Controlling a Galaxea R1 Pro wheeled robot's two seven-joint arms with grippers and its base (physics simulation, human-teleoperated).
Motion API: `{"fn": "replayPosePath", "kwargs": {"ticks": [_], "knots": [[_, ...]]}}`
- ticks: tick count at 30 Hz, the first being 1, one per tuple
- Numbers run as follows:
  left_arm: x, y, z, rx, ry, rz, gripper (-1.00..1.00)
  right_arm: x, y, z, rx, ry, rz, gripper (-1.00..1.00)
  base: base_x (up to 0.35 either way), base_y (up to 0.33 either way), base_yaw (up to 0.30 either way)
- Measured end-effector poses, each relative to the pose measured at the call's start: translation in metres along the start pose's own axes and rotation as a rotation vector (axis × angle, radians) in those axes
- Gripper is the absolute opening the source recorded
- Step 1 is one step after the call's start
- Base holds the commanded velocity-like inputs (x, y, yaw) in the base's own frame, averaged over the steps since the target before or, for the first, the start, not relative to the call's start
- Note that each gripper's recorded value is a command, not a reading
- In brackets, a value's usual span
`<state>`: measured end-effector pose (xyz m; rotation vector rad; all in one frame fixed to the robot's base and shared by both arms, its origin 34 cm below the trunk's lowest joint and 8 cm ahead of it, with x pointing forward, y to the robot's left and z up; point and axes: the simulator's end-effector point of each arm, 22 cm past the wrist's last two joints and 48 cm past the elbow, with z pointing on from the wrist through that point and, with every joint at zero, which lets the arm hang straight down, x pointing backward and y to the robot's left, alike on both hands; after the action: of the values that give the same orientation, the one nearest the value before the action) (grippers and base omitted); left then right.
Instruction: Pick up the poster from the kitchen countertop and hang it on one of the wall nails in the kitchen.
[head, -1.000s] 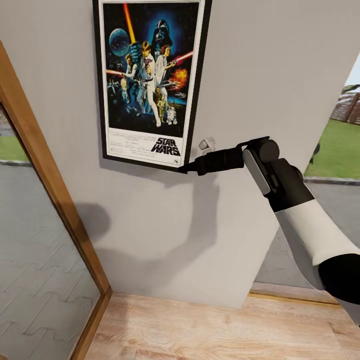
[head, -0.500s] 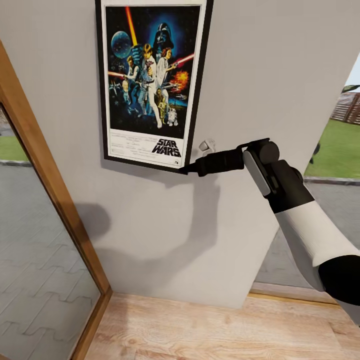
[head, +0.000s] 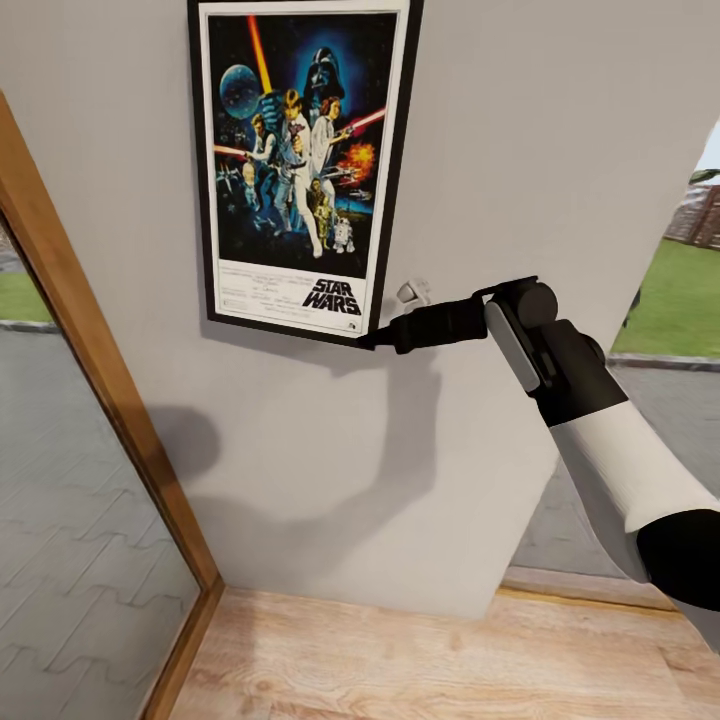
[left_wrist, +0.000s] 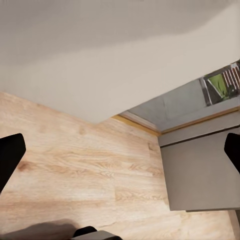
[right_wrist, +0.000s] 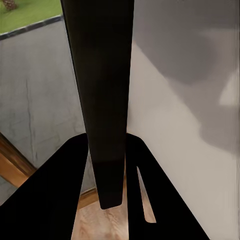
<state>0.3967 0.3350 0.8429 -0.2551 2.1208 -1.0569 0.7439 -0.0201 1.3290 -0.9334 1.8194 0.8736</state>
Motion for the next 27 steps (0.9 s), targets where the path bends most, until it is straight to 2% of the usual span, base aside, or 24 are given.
{"fn": "replayPosePath", "kwargs": {"ticks": [27], "knots": [[-0.0001, 0.0003, -0.0003, -0.001, 0.000, 0.000, 1.00, 0.0000, 0.0004, 0.0001, -0.001, 0.001, 0.001, -1.00, 0.006, 0.000, 0.000]]}}
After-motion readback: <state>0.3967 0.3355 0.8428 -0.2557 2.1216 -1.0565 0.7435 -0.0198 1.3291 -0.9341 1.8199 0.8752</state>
